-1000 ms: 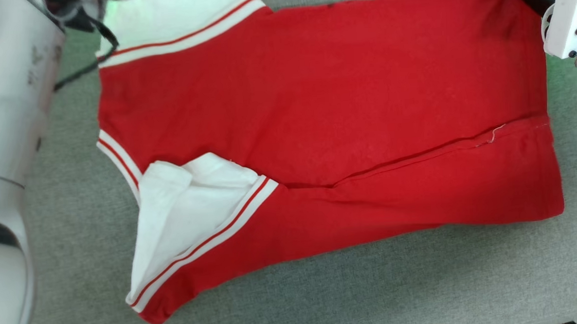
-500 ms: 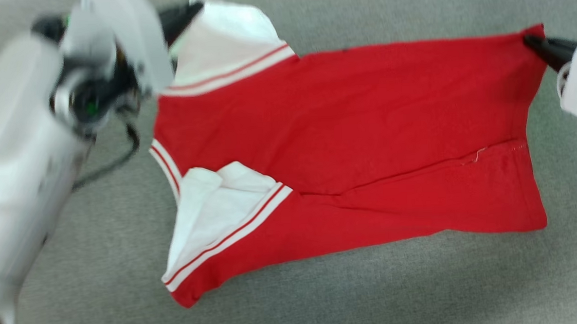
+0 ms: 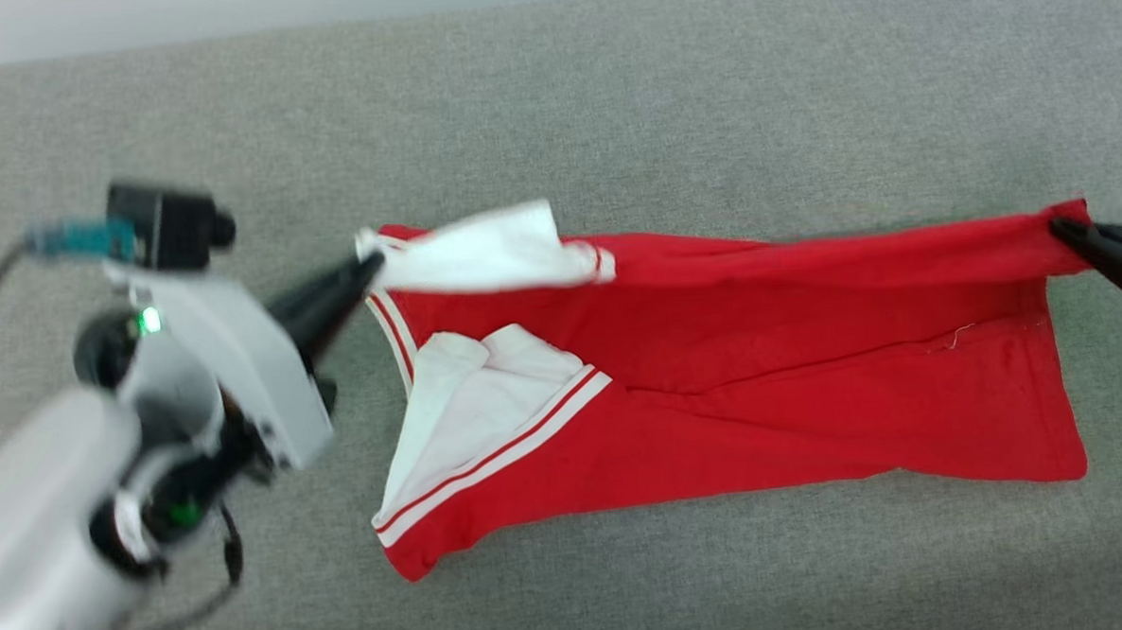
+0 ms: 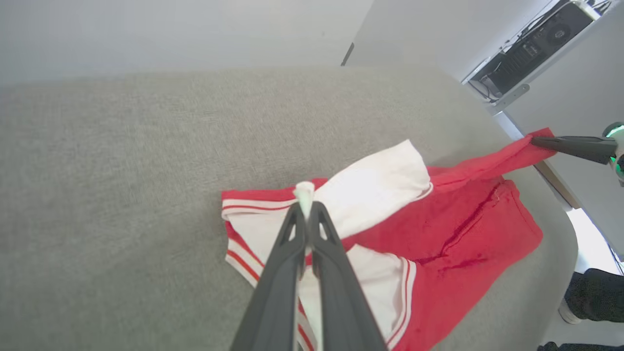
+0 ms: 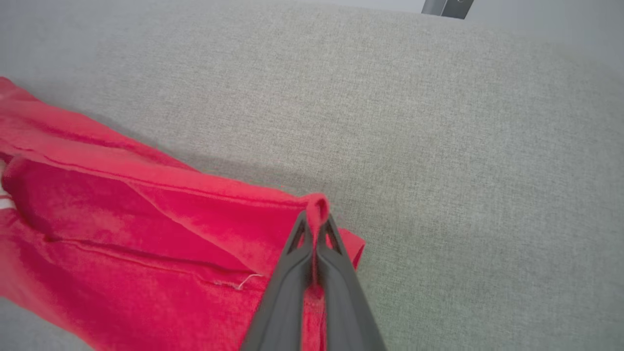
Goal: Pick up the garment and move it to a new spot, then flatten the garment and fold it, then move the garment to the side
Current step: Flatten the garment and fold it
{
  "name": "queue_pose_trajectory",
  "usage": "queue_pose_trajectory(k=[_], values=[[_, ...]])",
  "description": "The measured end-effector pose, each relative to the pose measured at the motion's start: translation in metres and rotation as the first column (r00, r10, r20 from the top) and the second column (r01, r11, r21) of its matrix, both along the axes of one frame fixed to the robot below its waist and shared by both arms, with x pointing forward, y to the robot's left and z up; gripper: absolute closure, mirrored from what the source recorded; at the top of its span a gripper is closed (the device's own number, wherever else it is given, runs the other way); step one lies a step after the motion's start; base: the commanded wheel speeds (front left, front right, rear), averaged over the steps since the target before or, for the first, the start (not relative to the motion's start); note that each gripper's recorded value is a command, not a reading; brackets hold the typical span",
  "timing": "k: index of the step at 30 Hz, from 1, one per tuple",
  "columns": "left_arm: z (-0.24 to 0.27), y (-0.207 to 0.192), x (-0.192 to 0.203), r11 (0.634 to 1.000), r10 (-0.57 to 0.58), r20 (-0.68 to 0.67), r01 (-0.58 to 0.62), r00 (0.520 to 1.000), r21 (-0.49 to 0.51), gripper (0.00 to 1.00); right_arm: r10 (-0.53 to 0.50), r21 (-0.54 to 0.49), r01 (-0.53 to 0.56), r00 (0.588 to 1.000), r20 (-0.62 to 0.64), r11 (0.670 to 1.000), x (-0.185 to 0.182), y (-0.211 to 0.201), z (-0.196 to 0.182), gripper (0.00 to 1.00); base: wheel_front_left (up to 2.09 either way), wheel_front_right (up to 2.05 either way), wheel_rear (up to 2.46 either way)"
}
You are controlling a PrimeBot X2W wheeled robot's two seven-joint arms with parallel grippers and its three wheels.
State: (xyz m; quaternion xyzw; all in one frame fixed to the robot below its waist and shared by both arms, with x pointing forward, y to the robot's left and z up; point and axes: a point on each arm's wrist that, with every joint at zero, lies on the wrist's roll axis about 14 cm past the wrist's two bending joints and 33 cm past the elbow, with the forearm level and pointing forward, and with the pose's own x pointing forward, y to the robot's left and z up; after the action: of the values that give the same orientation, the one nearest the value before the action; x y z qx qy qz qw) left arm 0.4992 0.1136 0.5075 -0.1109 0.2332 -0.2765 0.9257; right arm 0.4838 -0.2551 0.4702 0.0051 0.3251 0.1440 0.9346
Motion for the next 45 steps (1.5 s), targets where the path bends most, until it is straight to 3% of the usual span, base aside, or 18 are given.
queue_pose_trajectory(k=[9,16,21,33,34,35,36,37,38,39,40,41,42,45], values=[[-0.024,-0.001,-0.042,0.996,0.063,-0.067,-0.067,0.996,-0.064,1.00,-0.025,0.019,0.026,0.998,-0.059,0.999,-0.023,-0.007,-0.024,1.00,0.00,0.00,0.00],[-0.059,-0.004,-0.056,0.996,0.070,-0.158,-0.079,0.985,-0.047,1.00,-0.021,0.024,0.024,0.993,-0.120,0.999,-0.033,0.005,-0.052,1.00,0.00,0.00,0.00],[-0.087,-0.002,-0.061,0.998,0.070,-0.207,-0.067,0.976,0.021,1.00,-0.016,0.026,0.021,0.985,-0.170,0.999,-0.038,0.014,-0.072,1.00,0.00,0.00,0.00],[-0.115,-0.002,-0.060,0.996,0.069,-0.256,-0.054,0.964,0.065,1.00,-0.025,0.024,0.030,0.982,-0.185,0.999,-0.036,0.016,-0.080,1.00,0.00,0.00,0.00],[-0.116,-0.003,-0.061,0.997,0.066,-0.257,-0.051,0.964,0.064,1.00,-0.025,0.024,0.030,0.983,-0.185,0.999,-0.036,0.016,-0.079,0.96,0.00,0.00,0.00],[-0.115,-0.004,-0.060,0.997,0.066,-0.252,-0.052,0.966,0.063,1.00,-0.025,0.023,0.030,0.982,-0.185,0.999,-0.036,0.016,-0.079,0.70,0.00,0.00,0.00],[-0.114,-0.004,-0.060,0.997,0.068,-0.249,-0.054,0.966,0.061,0.95,-0.026,0.025,0.031,0.983,-0.183,0.999,-0.036,0.016,-0.079,0.48,0.00,0.00,0.00],[-0.113,-0.005,-0.059,0.997,0.066,-0.241,-0.054,0.968,0.059,0.77,-0.029,0.027,0.034,0.983,-0.179,0.999,-0.036,0.016,-0.078,0.00,0.00,0.00,0.00],[-0.110,-0.005,-0.058,0.997,0.069,-0.224,-0.057,0.972,0.057,0.61,-0.030,0.031,0.036,0.984,-0.175,0.999,-0.037,0.017,-0.077,0.00,0.00,0.00,0.00],[-0.107,-0.006,-0.057,0.997,0.073,-0.210,-0.064,0.975,0.050,0.53,-0.034,0.038,0.041,0.986,-0.165,0.998,-0.036,0.017,-0.075,0.00,0.00,0.00,0.00],[-0.104,-0.007,-0.056,0.997,0.074,-0.196,-0.068,0.978,0.038,0.25,-0.041,0.050,0.049,0.986,-0.161,0.998,-0.037,0.017,-0.073,0.00,0.00,0.00,0.00],[-0.099,-0.009,-0.055,0.997,0.076,-0.179,-0.072,0.981,0.026,0.25,-0.048,0.060,0.058,0.986,-0.157,0.997,-0.038,0.017,-0.071,0.00,0.00,0.00,0.00],[-0.094,-0.009,-0.054,0.997,0.081,-0.161,-0.080,0.984,0.017,0.00,-0.053,0.067,0.064,0.986,-0.157,0.996,-0.040,0.016,-0.070,0.00,0.00,0.00,0.00],[-0.079,-0.011,-0.054,0.996,0.088,-0.113,-0.090,0.990,-0.012,0.00,-0.081,0.068,0.091,0.986,-0.146,0.994,-0.043,0.005,-0.061,0.00,0.00,0.00,0.00]])
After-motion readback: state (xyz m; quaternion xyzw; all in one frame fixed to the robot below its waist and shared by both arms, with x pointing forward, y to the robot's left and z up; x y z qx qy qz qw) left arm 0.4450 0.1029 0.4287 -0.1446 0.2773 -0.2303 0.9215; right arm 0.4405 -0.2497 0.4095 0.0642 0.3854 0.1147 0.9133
